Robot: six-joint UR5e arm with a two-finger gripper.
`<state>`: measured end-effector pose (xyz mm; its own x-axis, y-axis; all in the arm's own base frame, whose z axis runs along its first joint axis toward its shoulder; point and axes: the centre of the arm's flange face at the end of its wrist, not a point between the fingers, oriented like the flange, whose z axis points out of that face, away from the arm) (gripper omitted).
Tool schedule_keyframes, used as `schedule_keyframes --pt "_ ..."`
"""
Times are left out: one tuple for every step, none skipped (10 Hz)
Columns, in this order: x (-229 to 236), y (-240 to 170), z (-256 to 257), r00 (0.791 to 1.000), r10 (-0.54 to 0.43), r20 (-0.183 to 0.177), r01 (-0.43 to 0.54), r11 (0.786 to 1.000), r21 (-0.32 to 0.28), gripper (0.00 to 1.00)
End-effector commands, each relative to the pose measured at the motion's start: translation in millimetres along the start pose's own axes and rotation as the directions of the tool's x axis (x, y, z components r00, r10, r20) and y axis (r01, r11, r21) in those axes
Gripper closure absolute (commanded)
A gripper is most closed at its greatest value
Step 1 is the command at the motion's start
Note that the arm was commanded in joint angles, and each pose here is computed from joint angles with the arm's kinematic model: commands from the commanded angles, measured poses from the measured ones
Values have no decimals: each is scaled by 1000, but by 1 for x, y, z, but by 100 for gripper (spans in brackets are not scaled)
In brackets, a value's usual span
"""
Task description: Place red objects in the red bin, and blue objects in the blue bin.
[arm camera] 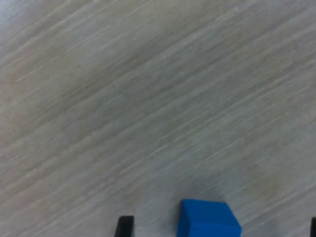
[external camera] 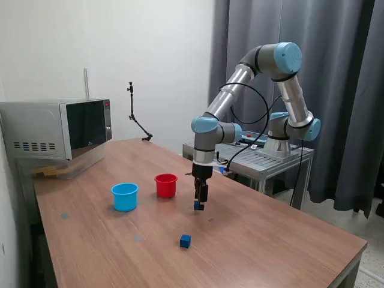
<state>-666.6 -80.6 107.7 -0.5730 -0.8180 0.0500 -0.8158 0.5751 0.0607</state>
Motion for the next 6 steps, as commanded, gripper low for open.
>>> schedule_keyframes --pt "-1 1 1 1000 1 10 -1 1000 -5 0" --pt "-2 1 2 1000 2 12 -2 1000 -4 0" --pt "-3 0 3 1000 2 19 -2 1000 -5 100" --pt "-3 1 2 1000 2 22 -2 1000 -8 100" --pt "-3 1 1 1000 2 21 -2 1000 -11 100" --pt "-3 2 -3 1000 2 17 -2 1000 -17 100"
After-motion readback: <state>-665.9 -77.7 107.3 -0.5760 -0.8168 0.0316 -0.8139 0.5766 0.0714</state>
